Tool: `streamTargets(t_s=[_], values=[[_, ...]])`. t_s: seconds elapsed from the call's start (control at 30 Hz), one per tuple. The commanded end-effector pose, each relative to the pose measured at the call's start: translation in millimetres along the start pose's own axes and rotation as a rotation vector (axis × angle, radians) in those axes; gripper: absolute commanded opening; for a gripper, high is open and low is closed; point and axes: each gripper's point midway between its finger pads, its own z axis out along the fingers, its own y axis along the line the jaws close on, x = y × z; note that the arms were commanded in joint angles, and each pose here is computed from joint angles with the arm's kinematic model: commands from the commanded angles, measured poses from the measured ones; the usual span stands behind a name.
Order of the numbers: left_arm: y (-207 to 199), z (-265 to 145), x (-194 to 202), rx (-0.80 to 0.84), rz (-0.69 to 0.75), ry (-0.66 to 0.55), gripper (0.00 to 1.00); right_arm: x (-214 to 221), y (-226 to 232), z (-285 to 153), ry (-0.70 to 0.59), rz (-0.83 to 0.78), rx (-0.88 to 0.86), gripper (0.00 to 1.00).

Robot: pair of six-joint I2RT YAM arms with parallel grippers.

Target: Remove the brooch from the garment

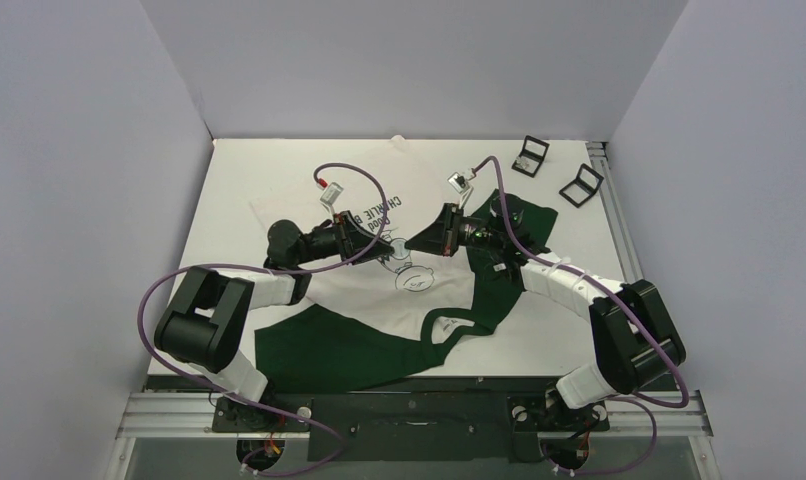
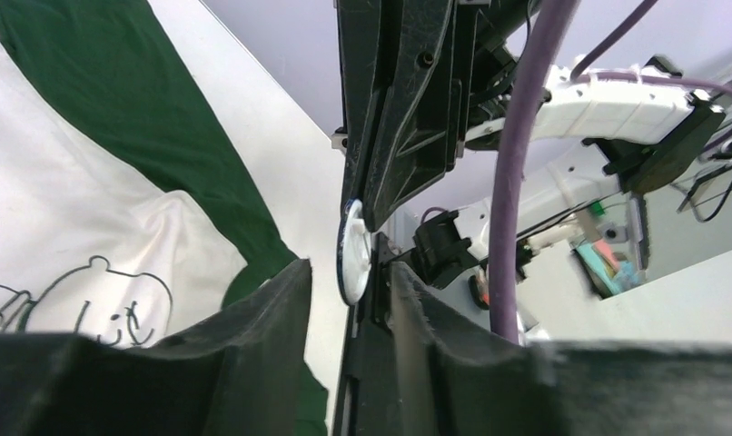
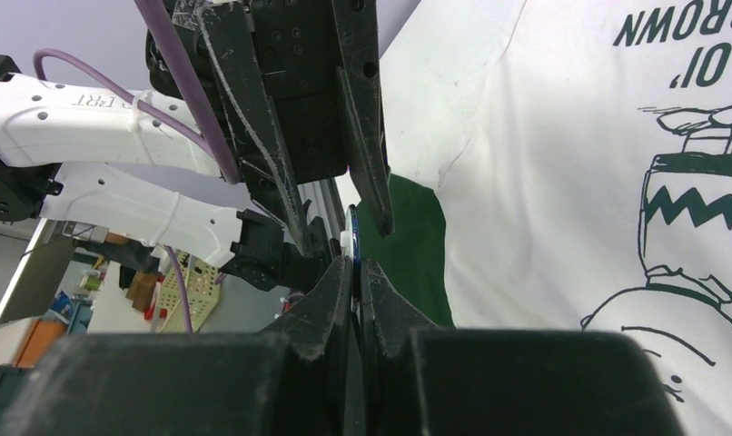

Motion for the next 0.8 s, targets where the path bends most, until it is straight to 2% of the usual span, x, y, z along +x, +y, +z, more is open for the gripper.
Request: streamTargets(t_s=[0.0,0.03,0.2,0.27,0.33,0.37,0.4,0.47,0.5,0.53,0.57,0.6,0.63,0.67,0.7,0.73,0.77], values=[[-1.6,-0.3,-4.2,0.002,0.048,-0.002,0.40,-15.2,16.2,-3.2,-0.027,-0.099,-0.019,0.00],[-0.8,-0.5,-3.9,-0.004,0.045,-0.002,0.46,-15.3,14.4,-3.8,-0.025,-0.094,-0.009,0.00],[1.7,-1.3,-5.6,-0.020,0.056,-0.007,0.55,-16.3,8.0,-7.3,-0.029,-0.096,0.022,0.00],[3.6,-2.5,-7.7,-0.029,0.060,-0.011,0.62,-17.4,1.5,-9.9,-0.025,-0.112,0.053,0.00],[7.2,-4.5,-10.8,-0.048,0.065,-0.017,0.80,-16.8,-12.2,-15.5,0.004,-0.149,0.120,0.00],[10.1,-6.6,-12.4,-0.065,0.072,-0.017,0.96,-16.7,-23.6,-21.4,0.030,-0.183,0.177,0.00],[11.3,-7.2,-15.1,-0.074,0.079,-0.018,1.00,-16.4,-29.7,-25.3,0.045,-0.197,0.208,0.00],[24.6,-11.3,-14.2,-0.143,0.047,0.007,0.96,-23.9,-47.2,-39.1,0.068,-0.251,0.312,0.00],[27.4,-13.7,-17.7,-0.162,0.093,0.012,0.96,-20.2,-60.1,-51.0,0.107,-0.274,0.365,0.00],[34.4,-15.2,-16.2,-0.204,0.055,0.033,0.96,-25.1,-69.2,-63.7,0.115,-0.267,0.425,0.00],[34.6,-15.4,-25.0,-0.217,0.122,0.037,0.96,-28.1,-77.1,-72.8,0.131,-0.317,0.453,0.00],[43.8,-19.7,-19.3,-0.269,0.080,0.063,0.96,-33.5,-88.3,-90.5,0.134,-0.310,0.515,0.00],[43.9,-20.1,-28.4,-0.284,0.150,0.069,0.96,-36.4,-96.6,-100.5,0.146,-0.344,0.545,0.00],[53.7,-25.6,-22.2,-0.346,0.110,0.097,0.96,-43.0,-107.0,-120.7,0.147,-0.334,0.605,0.00],[53.9,-25.4,-31.7,-0.362,0.189,0.112,0.96,-45.5,-116.2,-131.2,0.176,-0.383,0.633,0.00],[62.3,-31.0,-27.1,-0.419,0.166,0.135,0.96,-53.9,-124.4,-152.5,0.184,-0.378,0.704,0.00],[62.7,-30.7,-35.3,-0.432,0.227,0.143,0.96,-58.4,-133.3,-164.5,0.214,-0.425,0.737,0.00]])
